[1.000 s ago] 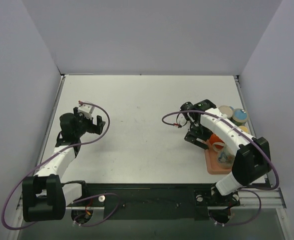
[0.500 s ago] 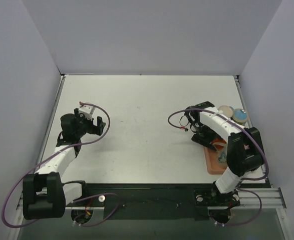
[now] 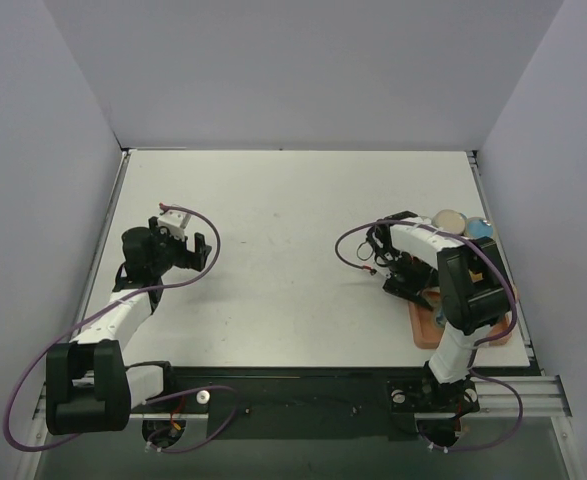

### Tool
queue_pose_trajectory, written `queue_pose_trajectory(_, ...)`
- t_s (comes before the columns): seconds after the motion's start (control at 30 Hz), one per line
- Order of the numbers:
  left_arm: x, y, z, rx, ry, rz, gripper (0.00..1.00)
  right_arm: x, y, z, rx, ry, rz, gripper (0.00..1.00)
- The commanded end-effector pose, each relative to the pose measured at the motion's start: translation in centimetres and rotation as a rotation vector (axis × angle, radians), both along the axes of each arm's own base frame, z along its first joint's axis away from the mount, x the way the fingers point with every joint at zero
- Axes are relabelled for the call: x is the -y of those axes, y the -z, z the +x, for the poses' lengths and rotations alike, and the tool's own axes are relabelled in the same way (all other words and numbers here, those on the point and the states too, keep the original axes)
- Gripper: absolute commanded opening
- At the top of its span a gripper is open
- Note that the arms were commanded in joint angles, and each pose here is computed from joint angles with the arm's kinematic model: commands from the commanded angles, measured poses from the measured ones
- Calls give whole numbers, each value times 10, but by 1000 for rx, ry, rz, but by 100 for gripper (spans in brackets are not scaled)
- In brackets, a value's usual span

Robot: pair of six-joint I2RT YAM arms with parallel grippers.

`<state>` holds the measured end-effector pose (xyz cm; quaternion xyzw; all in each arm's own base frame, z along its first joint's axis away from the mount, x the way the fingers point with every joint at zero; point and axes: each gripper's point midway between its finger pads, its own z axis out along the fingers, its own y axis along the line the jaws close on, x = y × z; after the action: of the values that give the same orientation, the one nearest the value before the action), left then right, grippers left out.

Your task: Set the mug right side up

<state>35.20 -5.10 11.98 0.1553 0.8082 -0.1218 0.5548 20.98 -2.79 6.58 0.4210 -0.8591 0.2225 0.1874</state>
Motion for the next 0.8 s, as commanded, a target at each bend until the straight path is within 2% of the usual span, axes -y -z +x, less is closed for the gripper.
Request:
queue_pose_trajectory(0.0,-1,-14,7,66,5,9,99,-1,-2,-14,-52,2,-14,47)
queue_pose_trajectory(0.07,-1,-14,7,64,5,9,98,1,-3,-13,-49,0,-22,43)
queue_pose_trajectory(0.2,-1,-14,7,66,7,8,98,1,-5,-9,-32,-1,-36,27)
queue_pose_trajectory(0.3,-1,-14,6,67,8,11,98,-2,-9,-6,-25,-5,-35,0)
queue_pose_trajectory(0.47,1,-15,7,66,15,10,98,-13,-24,3,43,-1,-34,0)
queue_pose_trajectory(0.77,6,-24,5,47,71,31,98,-38,-76,13,334,3,139,0)
